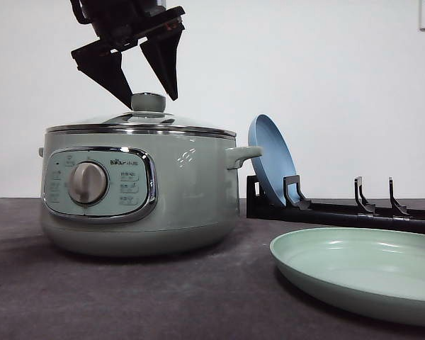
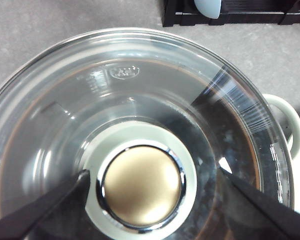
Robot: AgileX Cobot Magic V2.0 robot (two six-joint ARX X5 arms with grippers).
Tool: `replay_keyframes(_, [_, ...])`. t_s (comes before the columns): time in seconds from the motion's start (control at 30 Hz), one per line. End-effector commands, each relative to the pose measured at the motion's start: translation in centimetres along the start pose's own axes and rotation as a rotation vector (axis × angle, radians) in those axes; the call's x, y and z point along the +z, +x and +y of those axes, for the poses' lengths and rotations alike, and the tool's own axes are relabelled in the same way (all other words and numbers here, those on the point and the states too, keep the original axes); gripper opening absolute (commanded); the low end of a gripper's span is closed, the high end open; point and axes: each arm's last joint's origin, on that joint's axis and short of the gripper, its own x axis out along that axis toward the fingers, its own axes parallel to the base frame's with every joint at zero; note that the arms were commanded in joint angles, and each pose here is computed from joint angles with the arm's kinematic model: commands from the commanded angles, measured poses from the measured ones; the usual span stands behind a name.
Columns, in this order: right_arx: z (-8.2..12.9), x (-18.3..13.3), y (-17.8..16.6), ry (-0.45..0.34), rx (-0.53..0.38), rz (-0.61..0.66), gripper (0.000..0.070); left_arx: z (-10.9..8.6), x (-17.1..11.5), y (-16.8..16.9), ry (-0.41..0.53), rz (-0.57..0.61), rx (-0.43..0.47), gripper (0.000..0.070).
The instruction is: Transfer potato from steamer to green plate
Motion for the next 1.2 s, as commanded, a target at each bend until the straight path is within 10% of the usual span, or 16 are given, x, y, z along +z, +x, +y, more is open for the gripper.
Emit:
replay_keyframes(0.0, [0.1, 0.3, -0.1, -0.01, 0.003, -0.014, 0.059, -0.1, 0.6, 0.7, 0.013, -0.005, 0.002, 0.0461])
replay_keyframes(0.4, [0.1, 0.3, -0.1, -0.01, 0.003, -0.014, 0.059, -0.2, 0.7, 0.9, 0.017, -0.007, 0.0, 0.0008])
replay_keyframes(1.17, [0.1, 0.3, -0.1, -0.01, -0.017, -0.021, 0.059, -1.0, 3.9, -9.4, 0.034, -0.182, 0.054, 0.0])
